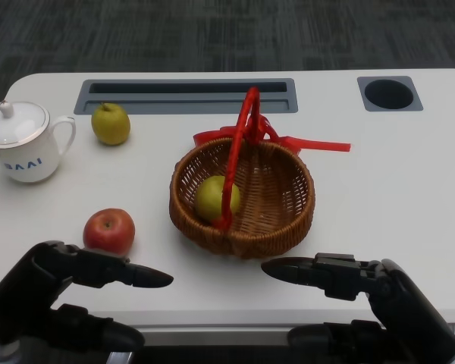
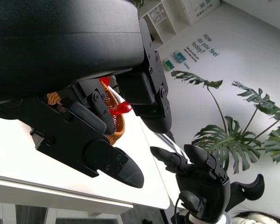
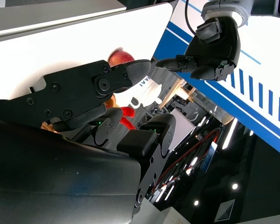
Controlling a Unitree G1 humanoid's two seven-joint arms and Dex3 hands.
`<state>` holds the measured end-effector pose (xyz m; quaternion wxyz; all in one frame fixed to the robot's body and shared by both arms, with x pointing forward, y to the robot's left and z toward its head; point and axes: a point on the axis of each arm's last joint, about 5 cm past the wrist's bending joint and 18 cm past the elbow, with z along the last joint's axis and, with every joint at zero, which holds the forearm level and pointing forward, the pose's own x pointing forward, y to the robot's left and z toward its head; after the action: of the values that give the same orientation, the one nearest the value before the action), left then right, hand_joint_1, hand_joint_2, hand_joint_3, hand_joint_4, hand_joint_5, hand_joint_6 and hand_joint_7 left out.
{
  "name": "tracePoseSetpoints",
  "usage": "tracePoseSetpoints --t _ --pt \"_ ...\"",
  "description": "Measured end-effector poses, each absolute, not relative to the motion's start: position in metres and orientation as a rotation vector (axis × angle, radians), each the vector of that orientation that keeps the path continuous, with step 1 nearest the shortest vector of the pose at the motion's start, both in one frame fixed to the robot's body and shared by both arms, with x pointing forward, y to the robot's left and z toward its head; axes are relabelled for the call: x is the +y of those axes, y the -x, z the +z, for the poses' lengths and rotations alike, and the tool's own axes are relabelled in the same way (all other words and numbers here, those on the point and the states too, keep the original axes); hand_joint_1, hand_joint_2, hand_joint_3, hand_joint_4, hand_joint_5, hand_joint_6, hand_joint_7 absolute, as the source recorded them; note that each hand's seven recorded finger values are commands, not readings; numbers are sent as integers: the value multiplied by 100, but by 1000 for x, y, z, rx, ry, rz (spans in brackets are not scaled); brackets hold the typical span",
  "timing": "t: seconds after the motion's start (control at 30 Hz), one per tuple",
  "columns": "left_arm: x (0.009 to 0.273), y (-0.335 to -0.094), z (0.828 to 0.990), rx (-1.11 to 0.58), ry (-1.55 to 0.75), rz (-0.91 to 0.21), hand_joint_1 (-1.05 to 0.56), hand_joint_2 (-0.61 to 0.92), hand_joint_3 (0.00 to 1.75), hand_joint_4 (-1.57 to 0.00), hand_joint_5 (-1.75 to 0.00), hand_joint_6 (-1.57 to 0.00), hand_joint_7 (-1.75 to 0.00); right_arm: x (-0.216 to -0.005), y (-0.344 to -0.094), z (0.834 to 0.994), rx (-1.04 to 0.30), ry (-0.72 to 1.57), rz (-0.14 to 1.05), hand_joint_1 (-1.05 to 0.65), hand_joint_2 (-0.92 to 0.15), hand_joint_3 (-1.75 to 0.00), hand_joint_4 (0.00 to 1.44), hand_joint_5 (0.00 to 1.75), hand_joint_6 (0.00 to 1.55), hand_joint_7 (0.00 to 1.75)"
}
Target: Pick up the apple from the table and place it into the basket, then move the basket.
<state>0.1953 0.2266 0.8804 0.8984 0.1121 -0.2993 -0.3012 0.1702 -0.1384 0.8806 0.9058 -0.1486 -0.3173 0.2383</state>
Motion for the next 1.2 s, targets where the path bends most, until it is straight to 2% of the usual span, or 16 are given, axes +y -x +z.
tracePoseSetpoints --t 0.67,0.8,0.9,1.03,1.1,1.2 --pt "227 -196 879 -616 -234 -622 -38 72 0 -108 0 -101 0 -138 -170 881 -655 306 491 -43 -86 0 79 0 74 0" --pt "227 -195 881 -633 -266 -619 -42 72 0 -105 0 -99 0 -138 -170 881 -656 305 490 -43 -86 0 79 0 74 0" --pt "229 -194 886 -673 -330 -600 -48 72 0 -97 0 -90 0 -138 -170 881 -656 305 490 -43 -86 0 79 0 73 0" --pt "234 -197 894 -685 -427 -556 -65 70 0 -65 0 -61 0 -138 -170 881 -656 305 490 -43 -86 0 78 0 73 0" --pt "238 -201 898 -682 -488 -542 -70 69 0 -54 0 -52 0 -138 -170 881 -656 304 489 -43 -86 0 78 0 73 0" --pt "242 -209 904 -680 -560 -519 -75 67 0 -50 0 -47 0 -138 -170 881 -656 303 489 -42 -86 0 78 0 73 0"
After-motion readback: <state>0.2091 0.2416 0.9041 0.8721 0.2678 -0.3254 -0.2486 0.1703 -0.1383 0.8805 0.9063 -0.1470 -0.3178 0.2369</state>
